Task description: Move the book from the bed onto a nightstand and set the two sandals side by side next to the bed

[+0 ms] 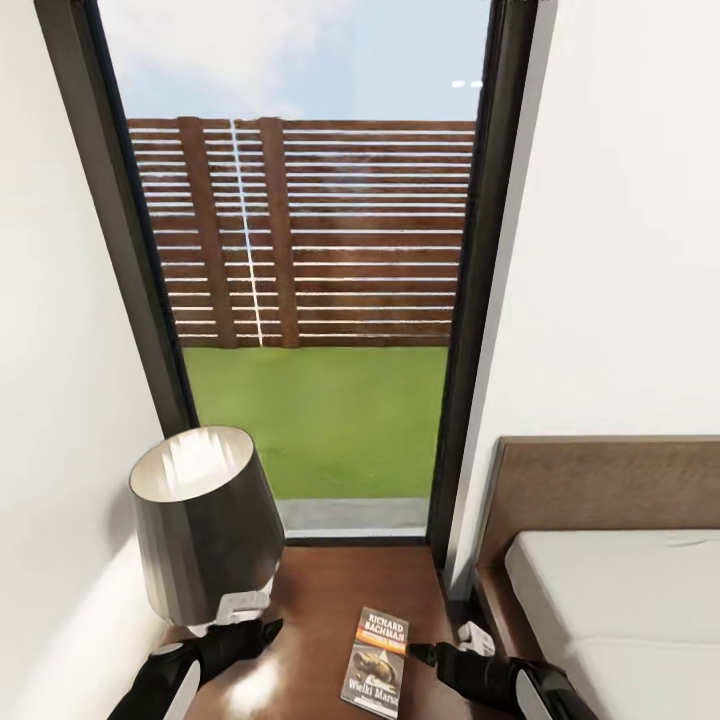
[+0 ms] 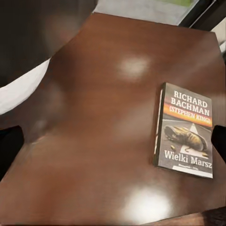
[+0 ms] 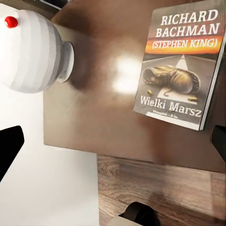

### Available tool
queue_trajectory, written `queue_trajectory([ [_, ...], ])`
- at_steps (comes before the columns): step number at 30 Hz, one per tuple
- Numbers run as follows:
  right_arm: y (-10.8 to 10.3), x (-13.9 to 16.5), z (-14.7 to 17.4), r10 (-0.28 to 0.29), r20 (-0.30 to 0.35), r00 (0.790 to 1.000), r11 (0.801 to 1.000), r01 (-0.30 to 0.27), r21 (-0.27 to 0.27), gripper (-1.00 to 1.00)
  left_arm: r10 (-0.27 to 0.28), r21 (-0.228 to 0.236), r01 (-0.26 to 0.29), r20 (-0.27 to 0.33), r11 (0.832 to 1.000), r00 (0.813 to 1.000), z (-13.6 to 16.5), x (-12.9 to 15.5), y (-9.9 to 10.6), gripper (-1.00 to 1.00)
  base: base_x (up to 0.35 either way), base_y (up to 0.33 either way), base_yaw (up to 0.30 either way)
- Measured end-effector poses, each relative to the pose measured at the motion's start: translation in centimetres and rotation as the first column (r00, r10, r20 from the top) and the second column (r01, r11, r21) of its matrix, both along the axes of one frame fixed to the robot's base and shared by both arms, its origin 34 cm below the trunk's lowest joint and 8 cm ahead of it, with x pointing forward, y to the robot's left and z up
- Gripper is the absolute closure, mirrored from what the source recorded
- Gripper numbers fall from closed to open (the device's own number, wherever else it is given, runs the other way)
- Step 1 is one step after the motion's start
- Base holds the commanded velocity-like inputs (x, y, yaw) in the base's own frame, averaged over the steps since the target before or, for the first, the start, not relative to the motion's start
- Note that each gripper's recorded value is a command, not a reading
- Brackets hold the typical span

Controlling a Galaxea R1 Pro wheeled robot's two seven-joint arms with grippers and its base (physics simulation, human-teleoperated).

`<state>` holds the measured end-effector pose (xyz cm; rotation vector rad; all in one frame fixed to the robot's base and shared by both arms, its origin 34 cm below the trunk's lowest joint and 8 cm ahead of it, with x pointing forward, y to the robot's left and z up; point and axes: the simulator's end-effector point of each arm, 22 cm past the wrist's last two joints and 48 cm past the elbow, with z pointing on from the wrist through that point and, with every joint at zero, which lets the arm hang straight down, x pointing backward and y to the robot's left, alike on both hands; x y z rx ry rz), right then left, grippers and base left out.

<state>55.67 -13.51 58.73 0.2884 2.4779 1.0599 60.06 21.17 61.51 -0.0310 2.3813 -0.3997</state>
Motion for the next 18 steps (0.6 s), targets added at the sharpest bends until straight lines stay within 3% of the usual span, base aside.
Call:
queue_trajectory([
  [7, -3.3, 0.3, 0.8, -0.016, 0.004, 1.000, 0.999, 0.016, -0.046, -1.00, 0.024, 0.025, -0.025, 0.012, 0.999, 1.000, 1.2, 0.3, 0.7, -1.00, 0.000, 0.000, 0.000],
  [18, -4.7, 0.6, 2.6, -0.025, 0.012, 1.000, 0.997, 0.026, -0.068, -1.00, 0.024, 0.023, -0.024, 0.010, 0.999, 1.000, 3.1, 0.4, 0.5, -1.00, 0.000, 0.000, 0.000],
])
